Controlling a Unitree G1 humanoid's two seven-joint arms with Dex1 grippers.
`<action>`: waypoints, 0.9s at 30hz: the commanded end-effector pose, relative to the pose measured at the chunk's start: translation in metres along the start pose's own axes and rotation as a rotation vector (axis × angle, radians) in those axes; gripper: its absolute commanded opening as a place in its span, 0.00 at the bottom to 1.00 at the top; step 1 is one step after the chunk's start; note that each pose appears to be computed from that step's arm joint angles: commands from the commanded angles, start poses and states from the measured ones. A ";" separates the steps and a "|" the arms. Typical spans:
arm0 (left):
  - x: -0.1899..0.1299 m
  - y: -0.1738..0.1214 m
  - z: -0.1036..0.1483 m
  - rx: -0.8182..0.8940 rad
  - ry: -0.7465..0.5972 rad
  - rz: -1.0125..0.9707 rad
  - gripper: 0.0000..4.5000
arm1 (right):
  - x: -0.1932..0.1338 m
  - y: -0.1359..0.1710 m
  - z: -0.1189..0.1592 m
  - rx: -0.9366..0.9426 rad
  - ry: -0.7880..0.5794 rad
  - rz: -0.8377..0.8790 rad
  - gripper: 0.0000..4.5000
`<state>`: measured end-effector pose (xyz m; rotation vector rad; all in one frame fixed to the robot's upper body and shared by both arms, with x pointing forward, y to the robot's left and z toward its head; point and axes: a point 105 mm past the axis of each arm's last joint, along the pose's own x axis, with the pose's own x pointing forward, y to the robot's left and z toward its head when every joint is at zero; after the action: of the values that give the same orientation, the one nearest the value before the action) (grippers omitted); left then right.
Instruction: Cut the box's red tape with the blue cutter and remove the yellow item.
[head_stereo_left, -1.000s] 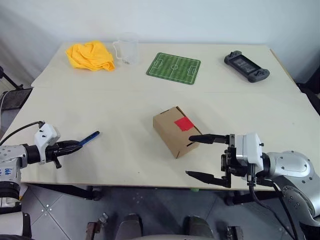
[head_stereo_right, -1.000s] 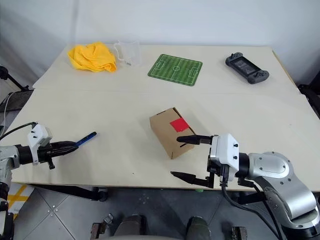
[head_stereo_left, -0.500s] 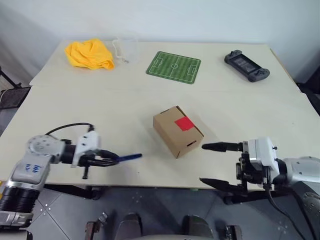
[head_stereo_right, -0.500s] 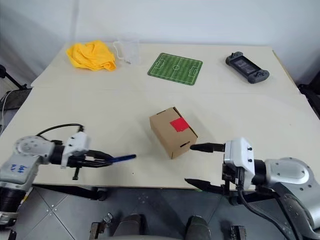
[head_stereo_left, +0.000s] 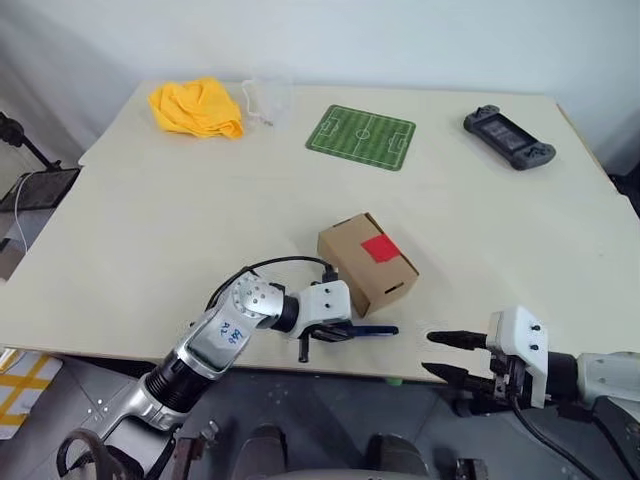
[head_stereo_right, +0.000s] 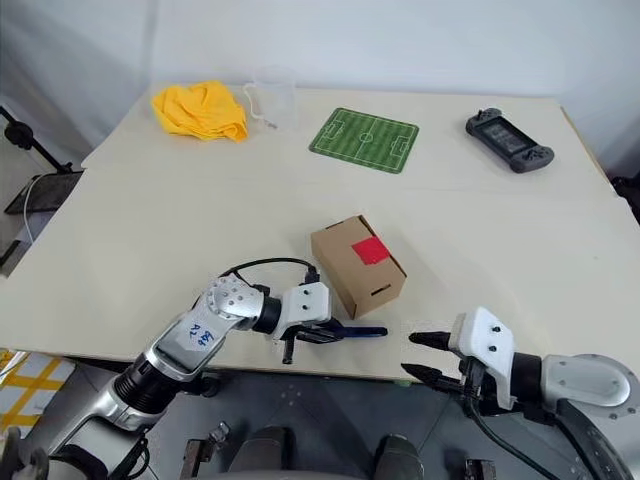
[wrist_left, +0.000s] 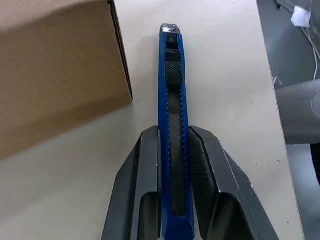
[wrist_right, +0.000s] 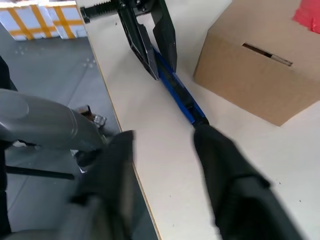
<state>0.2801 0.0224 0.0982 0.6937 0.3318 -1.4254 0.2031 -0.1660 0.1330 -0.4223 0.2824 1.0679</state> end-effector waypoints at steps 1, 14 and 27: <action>0.013 -0.011 -0.008 -0.023 0.068 -0.047 0.10 | 0.014 0.000 0.003 -0.048 0.020 0.021 0.15; 0.013 -0.015 -0.009 -0.085 0.103 -0.127 0.10 | 0.057 -0.035 -0.009 -0.070 0.090 -0.044 0.00; 0.013 -0.015 -0.015 -0.113 0.124 -0.147 0.10 | 0.068 -0.028 -0.010 -0.147 0.050 0.062 0.00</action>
<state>0.2812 0.0159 0.1017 0.6917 0.4327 -1.4607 0.2660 -0.1358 0.1060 -0.5746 0.2659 1.0890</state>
